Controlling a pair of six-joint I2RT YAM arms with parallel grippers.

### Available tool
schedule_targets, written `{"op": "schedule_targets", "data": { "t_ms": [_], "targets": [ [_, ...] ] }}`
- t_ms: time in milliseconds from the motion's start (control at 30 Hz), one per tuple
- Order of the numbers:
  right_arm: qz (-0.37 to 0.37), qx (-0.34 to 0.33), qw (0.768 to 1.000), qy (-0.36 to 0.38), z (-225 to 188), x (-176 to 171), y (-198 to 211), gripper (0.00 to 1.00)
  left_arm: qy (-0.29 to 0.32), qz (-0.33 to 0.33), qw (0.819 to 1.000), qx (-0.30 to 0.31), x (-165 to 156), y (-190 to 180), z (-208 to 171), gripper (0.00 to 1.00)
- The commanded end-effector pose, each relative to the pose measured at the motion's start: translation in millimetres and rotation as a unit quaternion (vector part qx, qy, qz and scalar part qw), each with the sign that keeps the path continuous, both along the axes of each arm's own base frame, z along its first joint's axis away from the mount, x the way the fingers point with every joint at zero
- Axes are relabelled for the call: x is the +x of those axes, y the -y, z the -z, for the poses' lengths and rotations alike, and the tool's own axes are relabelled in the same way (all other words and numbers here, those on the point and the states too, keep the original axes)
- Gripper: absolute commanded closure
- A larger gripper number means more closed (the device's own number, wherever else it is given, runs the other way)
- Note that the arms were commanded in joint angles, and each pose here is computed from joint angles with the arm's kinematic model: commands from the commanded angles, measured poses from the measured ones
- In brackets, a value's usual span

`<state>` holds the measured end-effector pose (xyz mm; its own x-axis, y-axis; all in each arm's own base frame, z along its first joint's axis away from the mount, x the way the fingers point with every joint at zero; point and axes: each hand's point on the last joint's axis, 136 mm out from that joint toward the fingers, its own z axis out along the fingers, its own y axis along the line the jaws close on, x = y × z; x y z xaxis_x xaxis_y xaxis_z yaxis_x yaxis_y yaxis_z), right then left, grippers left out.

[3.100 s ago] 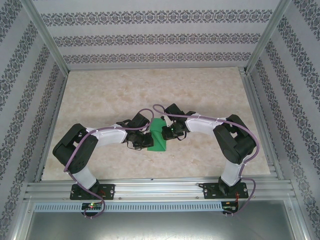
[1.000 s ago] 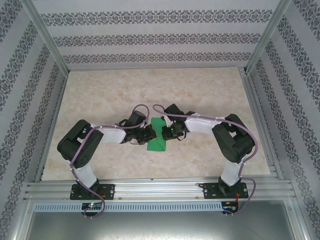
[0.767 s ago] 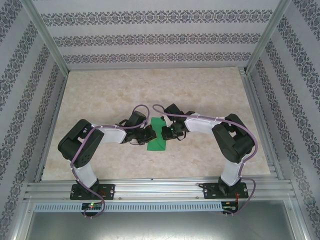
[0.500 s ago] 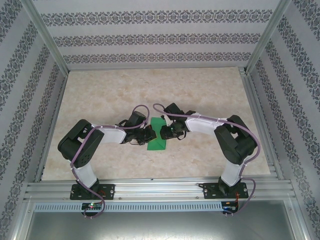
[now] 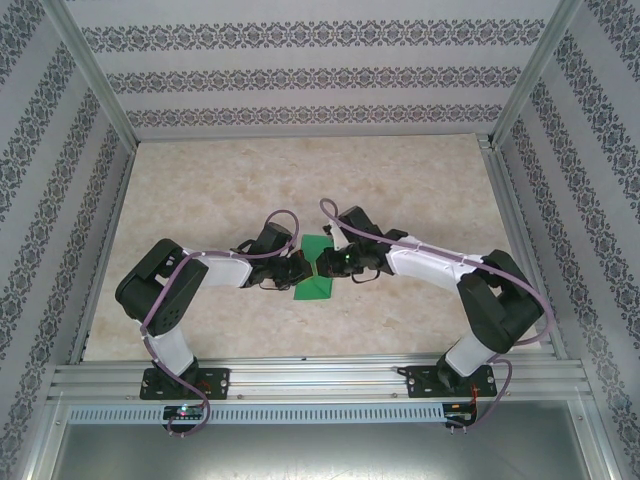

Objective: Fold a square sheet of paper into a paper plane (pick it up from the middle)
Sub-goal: Fold the triangle a second time at the center of the table.

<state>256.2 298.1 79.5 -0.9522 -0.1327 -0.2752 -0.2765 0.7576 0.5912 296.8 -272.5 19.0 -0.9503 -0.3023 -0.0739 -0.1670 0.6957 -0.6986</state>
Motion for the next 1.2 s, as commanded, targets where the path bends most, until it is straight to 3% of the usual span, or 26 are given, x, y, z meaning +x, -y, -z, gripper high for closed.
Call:
{"op": "schedule_targets", "data": {
  "t_ms": [0,467,1167],
  "targets": [
    [-0.007,0.025,0.999,-0.037,10.1,-10.6,-15.9,0.88,-0.026,0.000,0.999,0.042,-14.0,-17.2,22.2,1.00],
    [-0.008,-0.012,0.997,-0.072,49.6,-16.7,-18.2,0.91,-0.023,0.003,0.999,0.041,-12.8,-15.7,19.2,1.00],
    [0.000,-0.084,0.991,-0.103,83.5,-34.3,16.1,0.90,-0.028,0.004,0.999,0.046,-14.1,-17.1,21.9,1.00]
  ]
}}
